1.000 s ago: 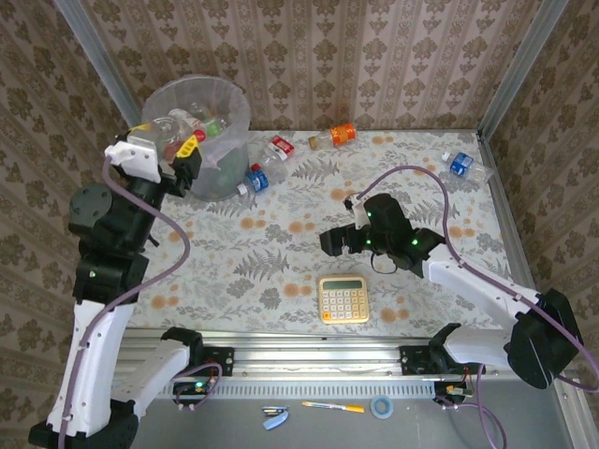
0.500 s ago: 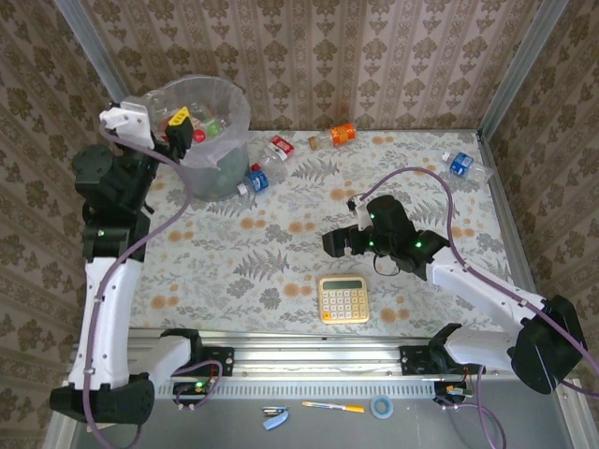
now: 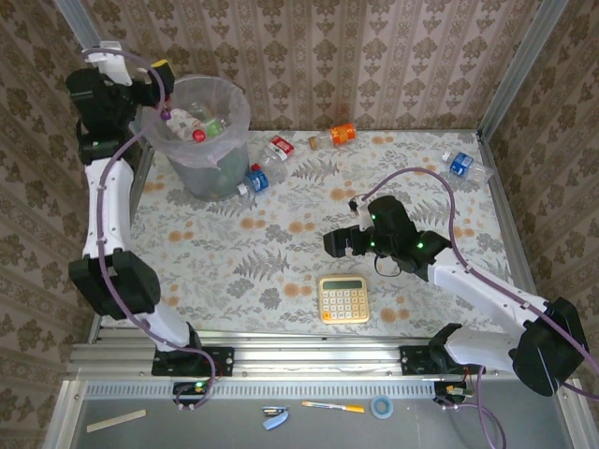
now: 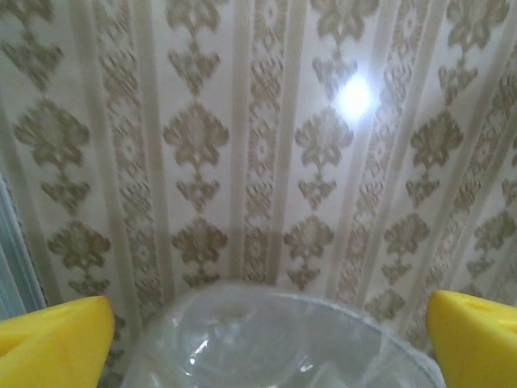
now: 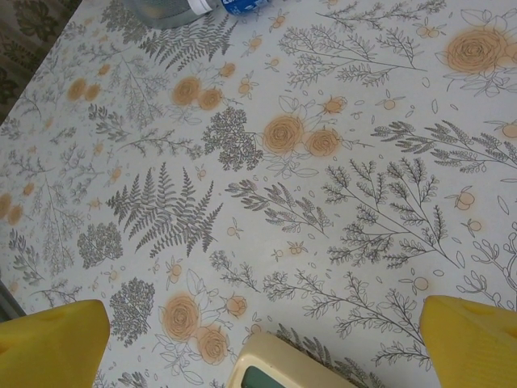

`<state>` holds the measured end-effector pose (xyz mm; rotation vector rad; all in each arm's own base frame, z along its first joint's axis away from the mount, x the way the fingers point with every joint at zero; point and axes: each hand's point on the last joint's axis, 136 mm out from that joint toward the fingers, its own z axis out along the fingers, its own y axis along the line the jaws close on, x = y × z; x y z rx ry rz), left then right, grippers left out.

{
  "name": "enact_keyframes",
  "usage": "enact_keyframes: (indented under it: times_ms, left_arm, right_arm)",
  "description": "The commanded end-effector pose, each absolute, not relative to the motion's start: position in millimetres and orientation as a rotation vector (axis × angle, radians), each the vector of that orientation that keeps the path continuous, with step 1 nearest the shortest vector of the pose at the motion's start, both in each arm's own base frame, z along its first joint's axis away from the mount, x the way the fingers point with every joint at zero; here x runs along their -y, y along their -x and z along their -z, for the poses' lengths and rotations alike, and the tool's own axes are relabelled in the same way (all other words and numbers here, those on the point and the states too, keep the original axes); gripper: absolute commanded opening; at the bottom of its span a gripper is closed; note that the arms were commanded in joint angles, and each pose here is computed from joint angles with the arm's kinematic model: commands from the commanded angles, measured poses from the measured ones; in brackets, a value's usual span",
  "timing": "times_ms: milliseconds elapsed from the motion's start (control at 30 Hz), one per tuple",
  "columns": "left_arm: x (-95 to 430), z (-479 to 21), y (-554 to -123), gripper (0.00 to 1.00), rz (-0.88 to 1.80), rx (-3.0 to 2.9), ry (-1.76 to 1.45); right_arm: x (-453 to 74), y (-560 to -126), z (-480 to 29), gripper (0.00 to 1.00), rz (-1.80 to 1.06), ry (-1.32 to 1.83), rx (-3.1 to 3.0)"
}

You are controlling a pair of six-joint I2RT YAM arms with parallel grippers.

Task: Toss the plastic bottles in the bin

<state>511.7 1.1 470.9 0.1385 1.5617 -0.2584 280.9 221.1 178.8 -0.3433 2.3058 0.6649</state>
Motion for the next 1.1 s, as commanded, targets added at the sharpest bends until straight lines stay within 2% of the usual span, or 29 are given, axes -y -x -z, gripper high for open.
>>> enact_keyframes:
  times_ms: [0,267,533,1067]
  left_arm:
    - [32,-546,-451,1.00,0.291,-1.435,-0.232]
    - [34,-586,-360,1.00,0.209,-1.394,-0.256]
    - [56,-577,-285,1.00,0.290,-1.368,-0.316]
    - [73,-535,-212,1.00,0.347,-1.390,-0.371]
  right_arm:
    - [-219,-281,-182,1.00,-0.673,0.313,-2.295]
    - [-226,-289,-174,1.00,-0.682,0.309,-2.316]
    - [-247,-318,-169,1.00,-0.740,0.203,-2.398]
    - [-288,-420,-119,0.99,-0.937,-0.247,-2.586]
